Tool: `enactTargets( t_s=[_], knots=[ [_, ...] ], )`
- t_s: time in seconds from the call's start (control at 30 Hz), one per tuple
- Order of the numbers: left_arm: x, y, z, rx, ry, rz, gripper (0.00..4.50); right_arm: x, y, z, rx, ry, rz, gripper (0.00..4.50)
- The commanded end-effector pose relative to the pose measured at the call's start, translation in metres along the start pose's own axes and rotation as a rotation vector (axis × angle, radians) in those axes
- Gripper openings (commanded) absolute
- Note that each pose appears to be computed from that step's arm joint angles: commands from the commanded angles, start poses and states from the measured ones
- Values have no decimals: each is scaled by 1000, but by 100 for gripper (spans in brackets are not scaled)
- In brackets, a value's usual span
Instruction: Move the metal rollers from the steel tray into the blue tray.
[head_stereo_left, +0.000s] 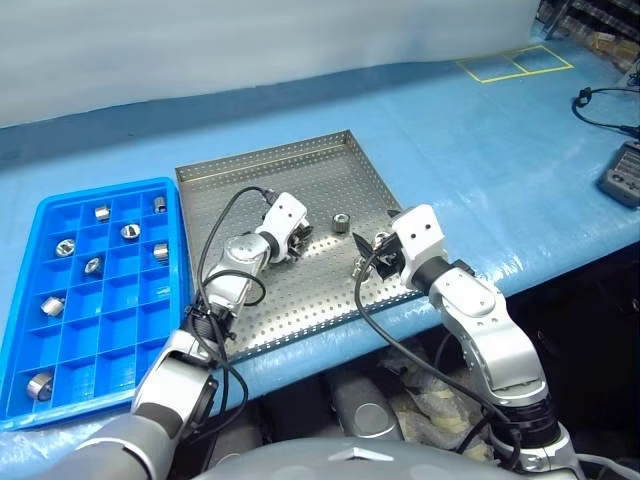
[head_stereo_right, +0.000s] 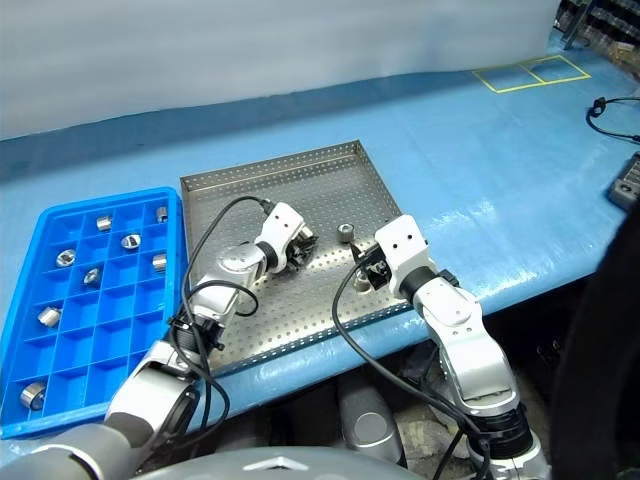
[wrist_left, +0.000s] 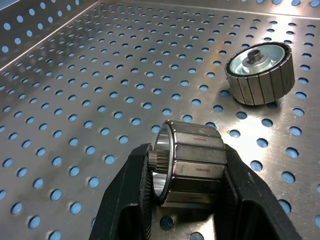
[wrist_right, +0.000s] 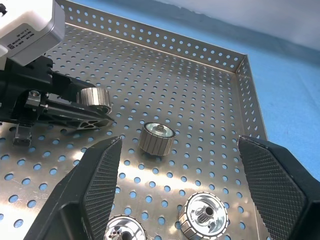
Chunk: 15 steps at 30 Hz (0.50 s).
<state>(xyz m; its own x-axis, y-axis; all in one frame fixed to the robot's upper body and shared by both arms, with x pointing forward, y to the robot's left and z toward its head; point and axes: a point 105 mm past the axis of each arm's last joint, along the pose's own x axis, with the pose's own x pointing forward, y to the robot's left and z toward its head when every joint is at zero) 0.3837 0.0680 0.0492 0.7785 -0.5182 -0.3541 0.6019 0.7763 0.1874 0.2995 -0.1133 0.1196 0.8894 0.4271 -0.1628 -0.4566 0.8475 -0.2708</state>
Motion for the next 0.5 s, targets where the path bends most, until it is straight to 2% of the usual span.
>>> enactTargets(
  t_s=[0.03, 0.23, 0.37, 0.5],
  knots=[
    [-6, 10, 2, -20, -22, 54, 132, 0, -2, 14, -20, -56, -10, 390],
    [-31, 23, 46, -262, -292, 38, 132, 1, 5, 19, -26, -86, 35, 390],
    [-60, 40, 51, -227, -331, 75, 132, 1, 11, 22, -24, -108, 69, 390],
    [-96, 58, 50, -159, -313, 158, 132, 1, 18, 25, -26, -124, 119, 390]
  ],
)
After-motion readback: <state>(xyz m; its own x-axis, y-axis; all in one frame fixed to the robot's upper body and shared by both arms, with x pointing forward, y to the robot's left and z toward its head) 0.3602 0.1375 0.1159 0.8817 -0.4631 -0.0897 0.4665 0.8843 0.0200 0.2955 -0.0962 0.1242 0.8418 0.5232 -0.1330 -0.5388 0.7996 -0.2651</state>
